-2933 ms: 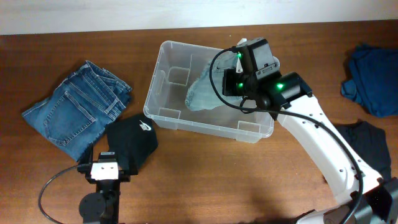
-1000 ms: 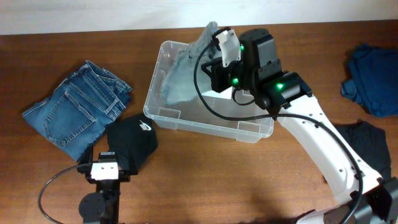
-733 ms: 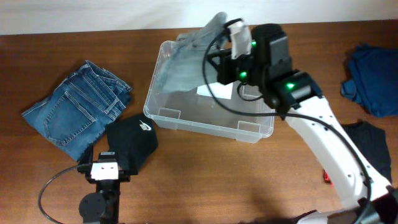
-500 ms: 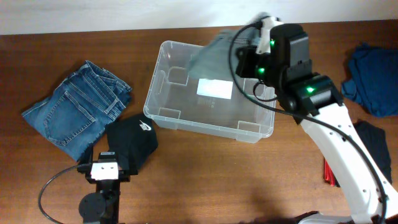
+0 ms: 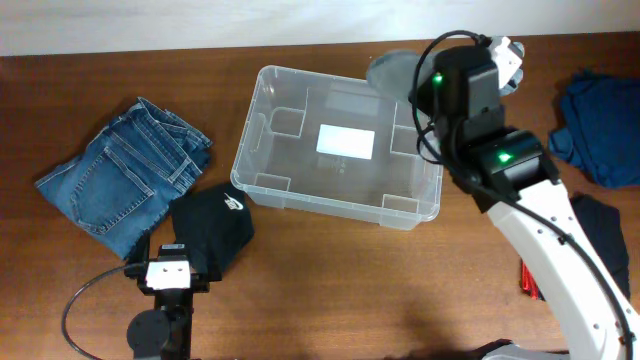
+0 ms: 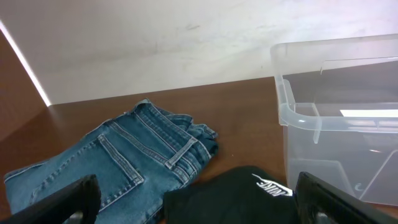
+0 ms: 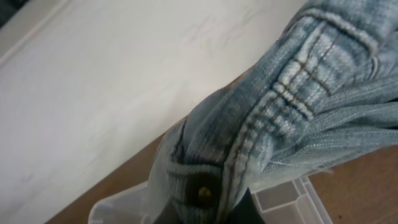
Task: Pack container
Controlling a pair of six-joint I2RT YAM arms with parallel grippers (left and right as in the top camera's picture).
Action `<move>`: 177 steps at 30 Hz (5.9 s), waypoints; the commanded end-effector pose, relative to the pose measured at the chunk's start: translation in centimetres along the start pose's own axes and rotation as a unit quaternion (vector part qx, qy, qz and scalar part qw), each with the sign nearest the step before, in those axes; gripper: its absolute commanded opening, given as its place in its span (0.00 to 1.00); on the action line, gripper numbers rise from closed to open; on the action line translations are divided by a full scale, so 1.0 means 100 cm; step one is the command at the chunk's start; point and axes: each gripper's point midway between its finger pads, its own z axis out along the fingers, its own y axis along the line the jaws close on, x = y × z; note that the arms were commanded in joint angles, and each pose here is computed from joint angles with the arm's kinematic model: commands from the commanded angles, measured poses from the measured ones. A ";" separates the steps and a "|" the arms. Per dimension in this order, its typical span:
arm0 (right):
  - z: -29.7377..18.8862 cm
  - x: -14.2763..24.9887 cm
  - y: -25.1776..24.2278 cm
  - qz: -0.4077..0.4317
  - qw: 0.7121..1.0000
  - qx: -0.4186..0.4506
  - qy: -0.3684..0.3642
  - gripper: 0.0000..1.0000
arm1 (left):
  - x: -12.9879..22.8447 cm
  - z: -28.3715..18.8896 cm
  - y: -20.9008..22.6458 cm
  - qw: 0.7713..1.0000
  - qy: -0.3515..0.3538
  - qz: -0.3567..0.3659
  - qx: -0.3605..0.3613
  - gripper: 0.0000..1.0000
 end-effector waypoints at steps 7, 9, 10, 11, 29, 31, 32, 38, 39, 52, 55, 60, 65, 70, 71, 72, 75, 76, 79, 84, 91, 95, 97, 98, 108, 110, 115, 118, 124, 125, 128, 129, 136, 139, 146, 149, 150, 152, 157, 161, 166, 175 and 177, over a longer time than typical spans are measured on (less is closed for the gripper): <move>-0.048 0.000 0.024 -0.023 0.997 0.007 -0.067 0.04 | 0.001 0.000 -0.001 1.000 -0.001 0.008 0.003 1.00; -0.053 0.011 0.029 -0.037 0.998 0.001 -0.054 0.04 | 0.001 0.000 -0.001 1.000 -0.001 0.008 0.003 1.00; -0.055 0.016 0.031 -0.043 0.998 -0.001 -0.049 0.04 | 0.001 0.000 -0.001 1.000 -0.001 0.008 0.003 1.00; -0.057 0.020 0.032 -0.049 0.998 -0.002 -0.044 0.04 | 0.001 0.000 -0.001 1.000 -0.001 0.008 0.003 1.00; -0.067 0.081 -0.006 -0.126 0.987 0.048 0.088 0.04 | 0.001 0.000 -0.001 1.000 -0.001 0.008 0.003 1.00; -0.067 0.080 -0.006 -0.160 0.982 0.046 0.089 0.04 | 0.001 0.000 -0.001 1.000 -0.001 0.008 0.003 1.00; -0.067 0.080 -0.006 -0.175 0.980 0.044 0.089 0.04 | 0.001 0.000 -0.001 1.000 -0.001 0.008 0.003 1.00; -0.062 0.074 -0.009 -0.249 0.963 0.042 0.088 0.04 | 0.001 0.000 -0.001 1.000 -0.001 0.008 0.003 1.00; -0.061 0.073 -0.010 -0.263 0.960 0.040 0.090 0.04 | 0.001 0.000 -0.001 1.000 -0.001 0.008 0.003 1.00; -0.043 0.068 -0.036 -0.363 0.918 0.018 0.160 0.04 | 0.001 0.000 -0.001 1.000 -0.001 0.008 0.003 1.00; -0.044 0.069 -0.041 -0.397 0.903 0.020 0.166 0.04 | 0.001 0.000 -0.001 1.000 -0.001 0.008 0.003 1.00; -0.043 0.066 -0.043 -0.434 0.886 0.023 0.159 0.04 | 0.001 0.000 -0.001 1.000 -0.001 0.008 0.003 1.00; -0.038 0.052 -0.036 -0.460 0.879 0.026 0.125 0.04 | 0.001 0.000 -0.001 1.000 -0.001 0.008 0.003 1.00; -0.022 0.051 -0.021 -0.489 0.866 0.012 0.105 0.04 | 0.001 0.000 -0.001 1.000 -0.001 0.008 0.003 1.00; -0.016 0.053 -0.021 -0.494 0.862 0.014 0.108 0.04 | 0.001 0.000 -0.001 1.000 -0.001 0.008 0.003 1.00; -0.012 0.054 -0.023 -0.496 0.861 0.018 0.111 0.04 | 0.001 0.000 -0.001 1.000 -0.001 0.008 0.003 1.00; 0.007 0.059 -0.034 -0.496 0.857 0.039 0.129 0.04 | 0.001 0.000 -0.001 1.000 -0.001 0.008 0.003 1.00; 0.012 0.060 -0.038 -0.496 0.857 0.045 0.134 0.04 | 0.001 0.000 -0.001 1.000 -0.001 0.008 0.003 1.00; 0.027 0.059 -0.048 -0.501 0.852 0.057 0.144 0.04 | 0.001 0.000 -0.001 1.000 -0.001 0.008 0.003 1.00; 0.042 0.041 -0.047 -0.520 0.844 0.055 0.118 0.04 | 0.001 0.000 -0.001 1.000 -0.001 0.008 0.003 1.00; 0.048 0.031 -0.024 -0.545 0.834 0.016 0.080 0.04 | 0.001 0.000 -0.001 1.000 -0.001 0.008 0.003 1.00; 0.046 0.032 -0.022 -0.511 0.856 0.011 0.081 0.04 | 0.001 0.000 -0.001 1.000 -0.001 0.008 0.003 1.00; 0.040 0.027 -0.020 -0.479 0.875 0.010 0.073 0.04 | 0.001 0.000 -0.001 1.000 -0.001 0.008 0.003 1.00; 0.036 0.024 -0.018 -0.464 0.883 0.006 0.068 0.04 | 0.001 0.000 -0.001 1.000 -0.001 0.008 0.003 1.00; -0.005 0.000 0.016 -0.185 0.979 -0.079 0.042 0.04 | 0.001 0.000 -0.001 1.000 -0.001 0.008 0.003 1.00; -0.005 -0.003 0.020 -0.111 0.990 -0.082 0.040 0.04 | 0.001 0.000 -0.001 1.000 -0.001 0.008 0.003 1.00; -0.006 -0.022 0.037 -0.037 0.993 -0.112 0.007 0.04 | 0.001 0.000 -0.001 1.000 -0.001 0.008 0.003 1.00; -0.007 -0.030 0.044 -0.001 0.992 -0.125 -0.008 0.04 | 0.001 0.000 -0.001 1.000 -0.001 0.008 0.003 1.00; -0.004 -0.042 0.050 0.013 0.991 -0.131 -0.037 0.04 | 0.001 0.000 -0.001 1.000 -0.001 0.008 0.003 1.00; -0.004 -0.043 0.051 0.014 0.990 -0.134 -0.039 0.04 | 0.001 0.000 -0.001 1.000 -0.001 0.008 0.003 1.00; -0.004 -0.046 0.053 0.012 0.989 -0.138 -0.046 0.04 | 0.001 0.000 -0.001 1.000 -0.001 0.008 0.003 1.00; -0.004 -0.047 0.053 0.007 0.989 -0.138 -0.048 0.04 | 0.001 0.000 -0.001 1.000 -0.001 0.008 0.003 1.00; 0.011 -0.042 0.039 0.005 0.992 -0.120 -0.038 0.04 | 0.001 0.000 -0.001 1.000 -0.001 0.008 0.003 1.00; 0.021 -0.033 0.035 0.001 0.993 -0.113 -0.030 0.04 | 0.001 0.000 -0.001 1.000 -0.001 0.008 0.003 1.00; 0.048 -0.007 0.032 -0.011 0.994 -0.105 -0.001 0.04 | 0.001 0.000 -0.001 1.000 -0.001 0.008 0.003 1.00; 0.056 0.001 0.031 -0.015 0.995 -0.098 0.009 0.04 | 0.001 0.000 -0.001 1.000 -0.001 0.008 0.003 1.00; 0.057 0.003 0.030 -0.019 0.995 -0.097 0.010 0.04 | 0.001 0.000 -0.001 1.000 -0.001 0.008 0.003 1.00; 0.061 0.004 0.029 -0.053 0.994 -0.095 0.007 0.04 | 0.001 0.000 -0.001 1.000 -0.001 0.008 0.003 1.00; 0.074 0.016 0.026 -0.086 0.993 -0.085 0.016 0.04 | 0.001 0.000 -0.001 1.000 -0.001 0.008 0.003 1.00; 0.085 0.025 0.023 -0.088 0.993 -0.077 0.027 0.04 | 0.001 0.000 -0.001 1.000 -0.001 0.008 0.003 1.00; 0.096 0.035 0.021 -0.092 0.992 -0.074 0.036 0.04 | 0.001 0.000 -0.001 1.000 -0.001 0.008 0.003 1.00; 0.098 0.040 0.017 -0.096 0.992 -0.067 0.046 0.04 | 0.001 0.000 -0.001 1.000 -0.001 0.008 0.003 1.00; 0.098 0.043 0.014 -0.099 0.992 -0.062 0.052 0.04 | 0.001 0.000 -0.001 1.000 -0.001 0.008 0.003 1.00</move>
